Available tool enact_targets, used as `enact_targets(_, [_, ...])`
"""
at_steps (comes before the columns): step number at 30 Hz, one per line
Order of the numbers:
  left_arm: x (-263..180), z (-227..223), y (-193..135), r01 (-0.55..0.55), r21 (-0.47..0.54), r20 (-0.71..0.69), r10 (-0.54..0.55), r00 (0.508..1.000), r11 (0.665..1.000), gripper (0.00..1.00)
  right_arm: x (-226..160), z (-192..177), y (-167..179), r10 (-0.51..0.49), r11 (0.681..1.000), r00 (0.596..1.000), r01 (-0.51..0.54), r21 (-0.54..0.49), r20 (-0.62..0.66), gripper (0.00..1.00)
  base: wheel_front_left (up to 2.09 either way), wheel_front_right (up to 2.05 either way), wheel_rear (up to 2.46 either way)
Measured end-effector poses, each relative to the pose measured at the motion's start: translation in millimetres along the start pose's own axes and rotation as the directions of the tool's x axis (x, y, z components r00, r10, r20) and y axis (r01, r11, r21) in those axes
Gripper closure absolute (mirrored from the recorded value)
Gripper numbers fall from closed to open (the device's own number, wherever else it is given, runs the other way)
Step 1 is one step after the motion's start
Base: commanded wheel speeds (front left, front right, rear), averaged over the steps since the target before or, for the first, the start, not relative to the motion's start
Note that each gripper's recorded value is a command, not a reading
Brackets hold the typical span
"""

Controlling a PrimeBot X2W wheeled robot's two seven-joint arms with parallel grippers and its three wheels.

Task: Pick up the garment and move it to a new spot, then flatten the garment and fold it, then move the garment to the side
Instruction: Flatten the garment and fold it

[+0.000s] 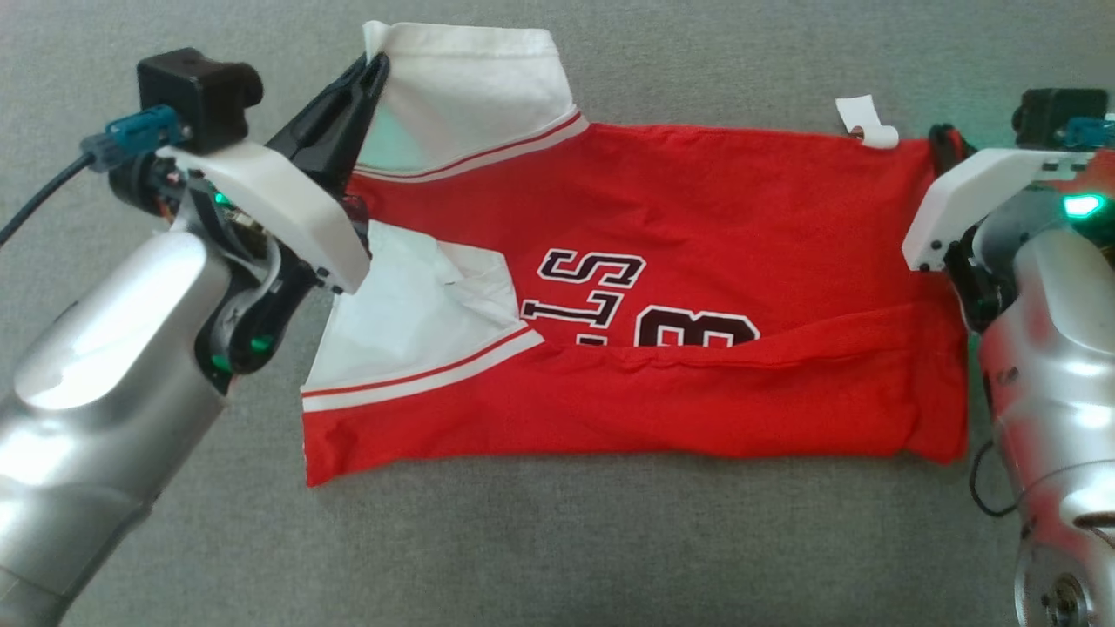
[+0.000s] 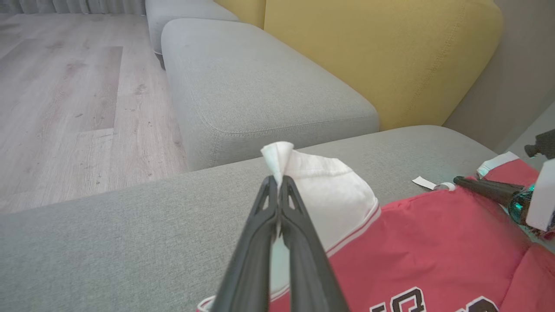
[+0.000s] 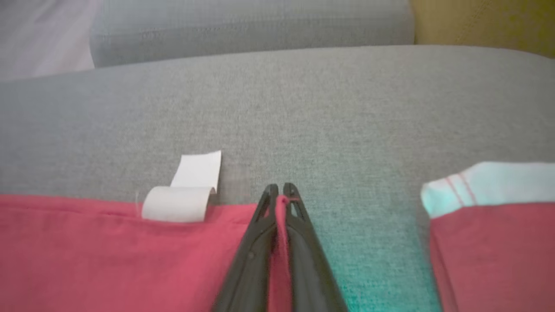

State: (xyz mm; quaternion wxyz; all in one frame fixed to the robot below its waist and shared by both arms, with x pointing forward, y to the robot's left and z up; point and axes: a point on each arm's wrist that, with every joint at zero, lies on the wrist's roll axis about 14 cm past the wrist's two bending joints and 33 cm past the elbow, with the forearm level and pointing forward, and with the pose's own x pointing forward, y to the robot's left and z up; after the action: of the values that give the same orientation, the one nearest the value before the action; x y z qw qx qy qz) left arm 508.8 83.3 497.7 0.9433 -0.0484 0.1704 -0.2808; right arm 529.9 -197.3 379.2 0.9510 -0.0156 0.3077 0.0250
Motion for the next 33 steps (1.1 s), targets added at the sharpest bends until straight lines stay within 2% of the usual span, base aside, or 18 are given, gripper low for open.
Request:
enact_targets(8, [3.4, 1.6, 20.8, -0.069, -0.006, 0.013, 0.069, 0.998, 0.998, 1.0, -8.4, 68.7, 1.7, 0.014, 0.989, 0.974, -0.047, 0.142, 0.226, 1.0, 0.0, 0.0, 0.0])
enact_targets(12, [11.5, 9.2, 37.5, -0.106, 0.009, 0.037, 0.105, 0.994, 0.994, 1.0, -10.5, 94.4, 6.8, 0.034, 0.987, 0.953, -0.08, 0.139, 0.301, 1.0, 0.0, 0.0, 0.0])
enact_targets(21, [38.3, 62.8, 60.8, -0.145, 0.099, 0.219, 0.12, 0.968, 0.984, 1.0, -11.9, 141.3, 6.1, 0.049, 0.987, 0.902, -0.109, 0.118, 0.429, 1.0, 0.0, 0.0, 0.0])
enact_targets(29, [34.8, 48.8, 58.2, -0.132, 0.107, 0.179, 0.112, 0.978, 0.985, 1.0, -11.1, 132.4, 13.5, 0.079, 0.989, 0.915, -0.123, 0.087, 0.395, 1.0, 0.0, 0.0, 0.0])
enact_targets(33, [23.7, 28.9, 51.3, -0.114, 0.116, 0.108, 0.101, 0.989, 0.987, 1.0, -13.9, 113.4, 8.9, 0.087, 0.993, 0.94, -0.109, 0.049, 0.331, 1.0, 0.0, 0.0, 0.0])
